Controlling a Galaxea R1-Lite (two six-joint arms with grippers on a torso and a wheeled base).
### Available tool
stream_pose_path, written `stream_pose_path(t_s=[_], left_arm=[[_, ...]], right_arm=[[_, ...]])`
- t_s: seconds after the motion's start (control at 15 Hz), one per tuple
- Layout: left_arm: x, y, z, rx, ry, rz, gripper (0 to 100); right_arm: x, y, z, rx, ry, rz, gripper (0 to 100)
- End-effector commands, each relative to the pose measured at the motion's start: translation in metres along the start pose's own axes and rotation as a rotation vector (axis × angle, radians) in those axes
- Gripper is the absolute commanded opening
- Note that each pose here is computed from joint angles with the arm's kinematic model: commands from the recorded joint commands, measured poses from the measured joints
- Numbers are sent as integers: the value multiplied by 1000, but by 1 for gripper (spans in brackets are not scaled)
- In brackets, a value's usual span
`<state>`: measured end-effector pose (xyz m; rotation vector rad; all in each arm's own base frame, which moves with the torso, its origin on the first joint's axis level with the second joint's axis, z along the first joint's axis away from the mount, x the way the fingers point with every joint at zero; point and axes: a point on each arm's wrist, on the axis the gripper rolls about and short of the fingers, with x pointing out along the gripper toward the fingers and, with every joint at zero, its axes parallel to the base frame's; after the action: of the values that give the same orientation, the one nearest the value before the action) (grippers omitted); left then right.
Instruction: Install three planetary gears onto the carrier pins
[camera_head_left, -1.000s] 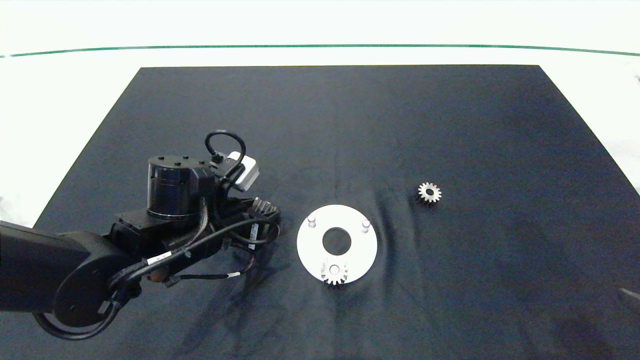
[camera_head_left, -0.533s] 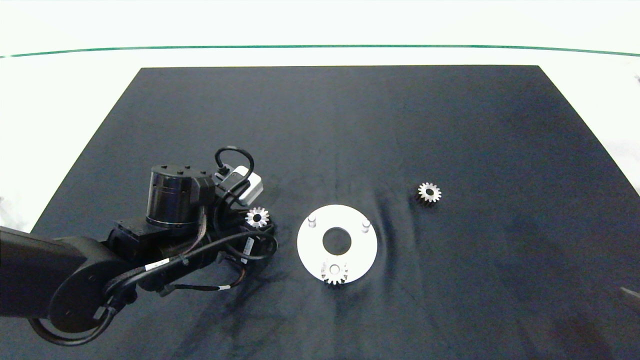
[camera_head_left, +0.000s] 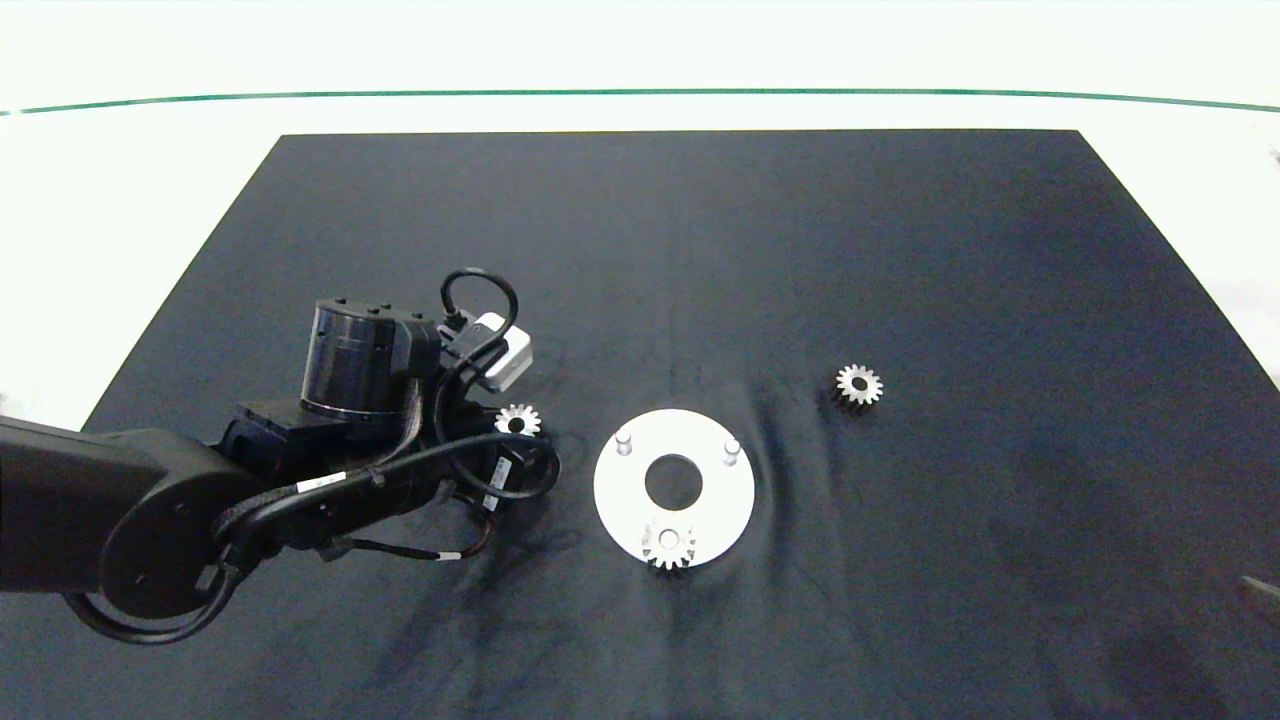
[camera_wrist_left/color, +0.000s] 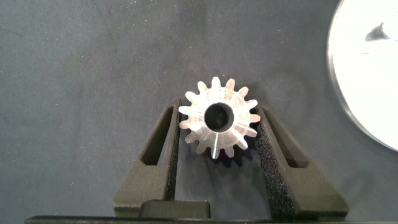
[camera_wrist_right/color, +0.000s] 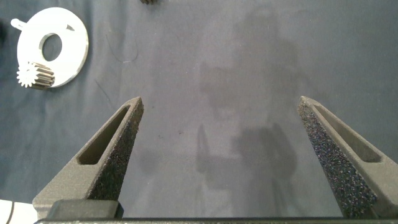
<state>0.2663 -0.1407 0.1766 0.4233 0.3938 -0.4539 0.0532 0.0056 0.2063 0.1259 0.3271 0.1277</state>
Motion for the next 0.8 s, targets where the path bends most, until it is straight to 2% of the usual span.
stream_pose_path(t_s=[0.07,0.27,0.4,0.53,0.8], left_arm=[[-15,4,16,-2,-46,7,22],[-22,-2,19,-19,-55,-16,22],[-32,-15,18,-29,-42,-61,22],[-37,-31,20,-68,-41,-96,22],[-41,-56,33,-38,-77,-117,22]], right_arm=[[1,0,0,1,3,1,100],[1,0,0,1,4,0,100],[1,0,0,1,4,0,100],[1,0,0,1,6,0,100],[0,0,-1,1,4,0,100]])
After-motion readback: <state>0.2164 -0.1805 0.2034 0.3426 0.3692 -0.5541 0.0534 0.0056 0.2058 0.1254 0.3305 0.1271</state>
